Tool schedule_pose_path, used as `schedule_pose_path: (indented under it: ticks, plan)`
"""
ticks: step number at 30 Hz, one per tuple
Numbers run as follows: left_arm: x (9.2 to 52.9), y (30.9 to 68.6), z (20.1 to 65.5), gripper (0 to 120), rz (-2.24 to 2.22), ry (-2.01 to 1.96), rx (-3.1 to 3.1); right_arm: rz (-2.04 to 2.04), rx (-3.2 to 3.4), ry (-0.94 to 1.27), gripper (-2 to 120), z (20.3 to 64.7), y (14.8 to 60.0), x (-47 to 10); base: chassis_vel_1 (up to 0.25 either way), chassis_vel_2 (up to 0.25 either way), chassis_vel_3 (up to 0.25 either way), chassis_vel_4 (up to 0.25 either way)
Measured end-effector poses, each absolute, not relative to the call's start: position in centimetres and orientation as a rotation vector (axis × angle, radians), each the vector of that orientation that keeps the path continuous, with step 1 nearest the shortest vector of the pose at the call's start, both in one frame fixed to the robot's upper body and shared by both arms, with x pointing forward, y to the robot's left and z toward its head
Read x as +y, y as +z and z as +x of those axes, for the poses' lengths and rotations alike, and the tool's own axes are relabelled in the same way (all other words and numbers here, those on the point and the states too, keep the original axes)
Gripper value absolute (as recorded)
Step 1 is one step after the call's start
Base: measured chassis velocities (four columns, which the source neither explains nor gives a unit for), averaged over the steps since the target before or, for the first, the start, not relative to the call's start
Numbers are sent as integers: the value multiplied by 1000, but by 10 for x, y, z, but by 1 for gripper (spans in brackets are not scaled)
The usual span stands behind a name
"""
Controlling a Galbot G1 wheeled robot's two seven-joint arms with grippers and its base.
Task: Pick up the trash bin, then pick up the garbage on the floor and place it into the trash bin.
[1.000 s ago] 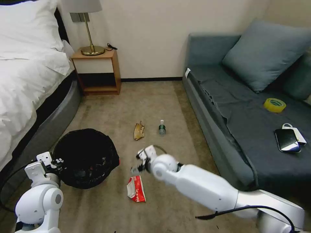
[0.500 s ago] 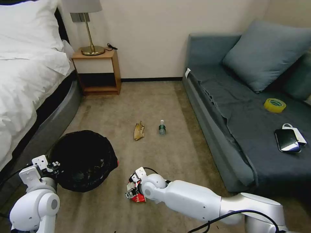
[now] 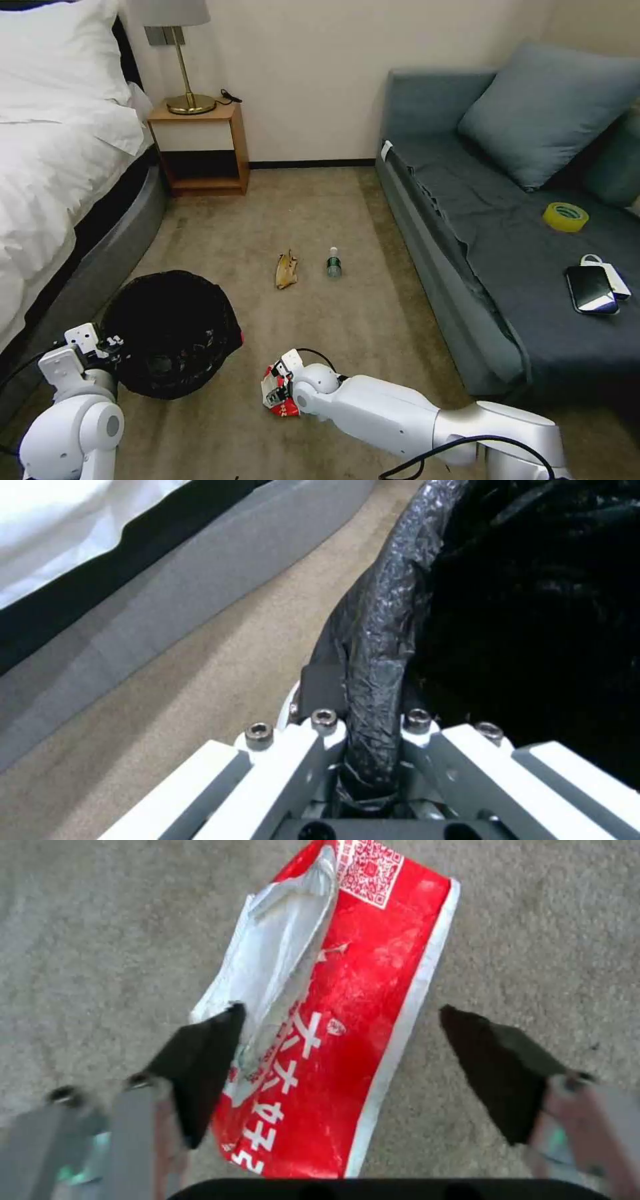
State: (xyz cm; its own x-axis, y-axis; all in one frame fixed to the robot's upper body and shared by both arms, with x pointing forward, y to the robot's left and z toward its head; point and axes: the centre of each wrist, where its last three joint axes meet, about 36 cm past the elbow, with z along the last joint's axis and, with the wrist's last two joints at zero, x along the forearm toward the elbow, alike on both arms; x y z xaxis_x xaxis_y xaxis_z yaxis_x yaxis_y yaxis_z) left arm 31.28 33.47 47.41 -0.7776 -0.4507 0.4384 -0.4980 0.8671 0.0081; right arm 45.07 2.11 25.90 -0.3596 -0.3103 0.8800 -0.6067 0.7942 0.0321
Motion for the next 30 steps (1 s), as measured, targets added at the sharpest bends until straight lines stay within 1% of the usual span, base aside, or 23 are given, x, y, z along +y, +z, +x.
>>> schedule_pose_path:
  ticks: [1, 4, 5, 9, 10, 11, 12, 13, 14, 15, 18, 19, 21, 30]
  plan:
    - [335, 474, 313, 3, 698, 150, -2605, 687, -1969, 367, 77, 451, 259, 21, 0, 0, 0, 0]
    - [335, 474, 313, 3, 702, 150, -2606, 700, -1980, 375, 62, 450, 255, 18, 0, 0, 0, 0]
    - [335, 474, 313, 3, 702, 150, -2606, 700, -1980, 375, 62, 450, 255, 18, 0, 0, 0, 0]
    - [336, 473, 313, 3, 705, 147, -2603, 709, -1983, 372, 45, 447, 250, 13, 0, 0, 0, 0]
    - [336, 473, 313, 3, 705, 147, -2603, 709, -1983, 372, 45, 447, 250, 13, 0, 0, 0, 0]
    - [336, 473, 313, 3, 705, 146, -2602, 710, -1983, 371, 42, 446, 250, 13, 0, 0, 0, 0]
    - [337, 472, 313, 3, 707, 143, -2599, 715, -1983, 367, 33, 444, 248, 12, 0, 0, 0, 0]
    - [337, 471, 313, 3, 708, 142, -2598, 718, -1983, 365, 30, 444, 248, 12, 0, 0, 0, 0]
    - [337, 471, 313, 3, 708, 142, -2598, 718, -1983, 365, 30, 444, 248, 12, 0, 0, 0, 0]
    - [338, 470, 314, 3, 710, 139, -2596, 725, -1985, 361, 23, 442, 249, 13, 0, 0, 0, 0]
    - [339, 468, 314, 3, 714, 133, -2592, 743, -1991, 350, 13, 441, 251, 12, 0, 0, 0, 0]
    - [339, 468, 314, 3, 714, 133, -2592, 743, -1991, 350, 13, 441, 251, 12, 0, 0, 0, 0]
    - [340, 466, 315, 3, 716, 131, -2589, 759, -1995, 336, 1, 440, 255, 10, 0, 0, 0, 0]
    - [340, 465, 316, 3, 717, 131, -2589, 782, -2030, 302, 0, 438, 275, 0, 0, 0, 0, 0]
